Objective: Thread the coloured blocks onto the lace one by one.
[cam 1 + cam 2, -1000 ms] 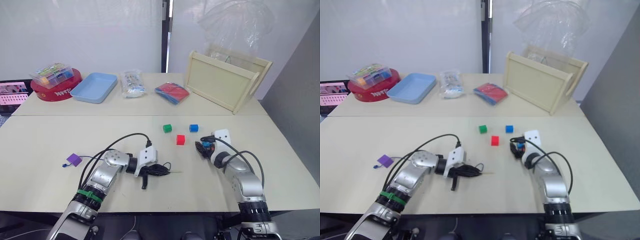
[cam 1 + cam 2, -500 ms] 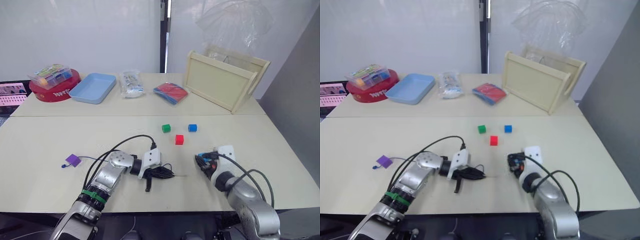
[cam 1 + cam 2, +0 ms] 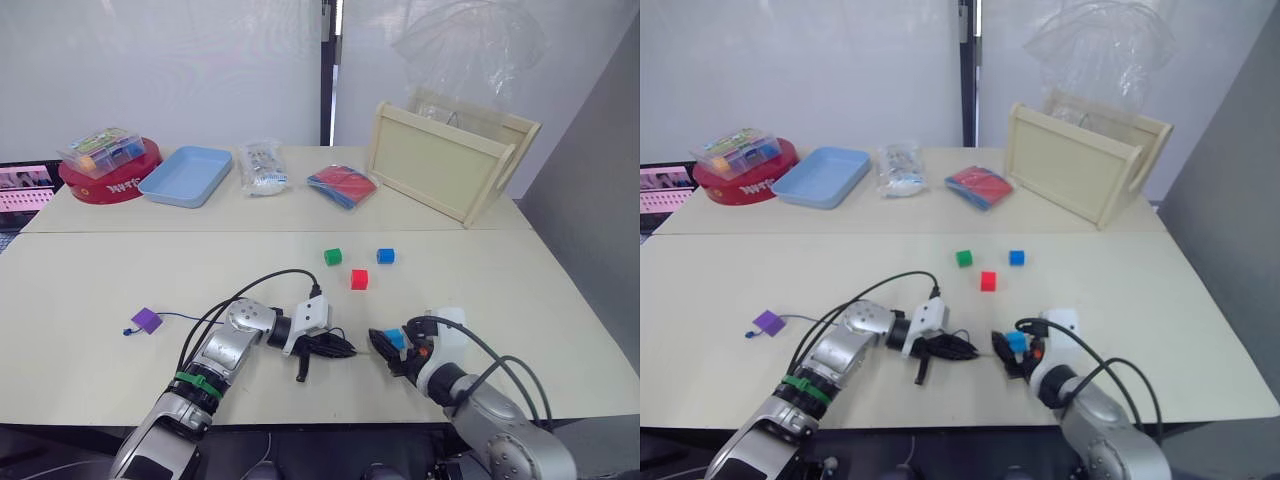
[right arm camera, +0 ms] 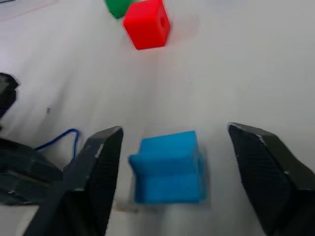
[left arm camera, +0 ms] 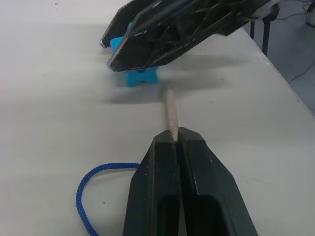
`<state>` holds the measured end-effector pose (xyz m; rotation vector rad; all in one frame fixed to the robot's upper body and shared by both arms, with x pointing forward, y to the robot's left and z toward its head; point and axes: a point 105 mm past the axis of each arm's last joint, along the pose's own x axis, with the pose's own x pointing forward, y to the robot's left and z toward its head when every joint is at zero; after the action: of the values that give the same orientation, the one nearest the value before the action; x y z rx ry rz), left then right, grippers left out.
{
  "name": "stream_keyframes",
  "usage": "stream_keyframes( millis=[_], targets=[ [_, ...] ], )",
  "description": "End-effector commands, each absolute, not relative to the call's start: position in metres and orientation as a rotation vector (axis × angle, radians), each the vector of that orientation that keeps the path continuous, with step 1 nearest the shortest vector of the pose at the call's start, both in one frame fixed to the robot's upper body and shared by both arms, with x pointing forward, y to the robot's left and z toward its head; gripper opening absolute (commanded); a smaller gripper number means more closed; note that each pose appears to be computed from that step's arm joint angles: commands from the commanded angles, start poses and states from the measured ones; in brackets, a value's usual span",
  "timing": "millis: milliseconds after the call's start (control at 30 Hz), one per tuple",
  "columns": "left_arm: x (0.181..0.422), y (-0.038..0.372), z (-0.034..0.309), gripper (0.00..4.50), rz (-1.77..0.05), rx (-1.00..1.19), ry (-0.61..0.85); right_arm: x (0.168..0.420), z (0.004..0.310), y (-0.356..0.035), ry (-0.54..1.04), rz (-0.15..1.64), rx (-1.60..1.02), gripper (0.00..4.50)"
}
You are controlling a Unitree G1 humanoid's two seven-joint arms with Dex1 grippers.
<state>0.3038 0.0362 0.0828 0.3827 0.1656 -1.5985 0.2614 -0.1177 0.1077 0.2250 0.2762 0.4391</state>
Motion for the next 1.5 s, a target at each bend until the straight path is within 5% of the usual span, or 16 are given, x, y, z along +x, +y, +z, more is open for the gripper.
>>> stream_keyframes(
  millis=[33,233,533,900,1233,1500],
  targets=[
    [0.302,0.040,0.090,0.00,-1.616,0.379,0.129,0.249,0.140,-0.116,0.198,0.609,0.197,4.49],
    [0.308,0.057,0.092,0.00,-1.557,0.378,0.151,0.250,0.169,-0.131,0.198,0.900,-0.276,4.49],
    [0.307,0.067,0.095,0.00,-1.479,0.361,0.133,0.267,0.154,-0.144,0.282,1.300,-0.945,4.49],
    [0.309,0.060,0.108,0.00,-1.414,0.349,0.071,0.286,0.131,-0.135,0.404,1.410,-1.106,4.49],
    [0.297,0.047,0.098,0.00,-1.448,0.355,0.087,0.291,0.119,-0.137,0.503,1.315,-1.027,1.37],
    [0.293,0.032,0.098,0.00,-1.483,0.342,0.069,0.291,0.119,-0.136,0.543,1.282,-0.981,1.35]
  ],
)
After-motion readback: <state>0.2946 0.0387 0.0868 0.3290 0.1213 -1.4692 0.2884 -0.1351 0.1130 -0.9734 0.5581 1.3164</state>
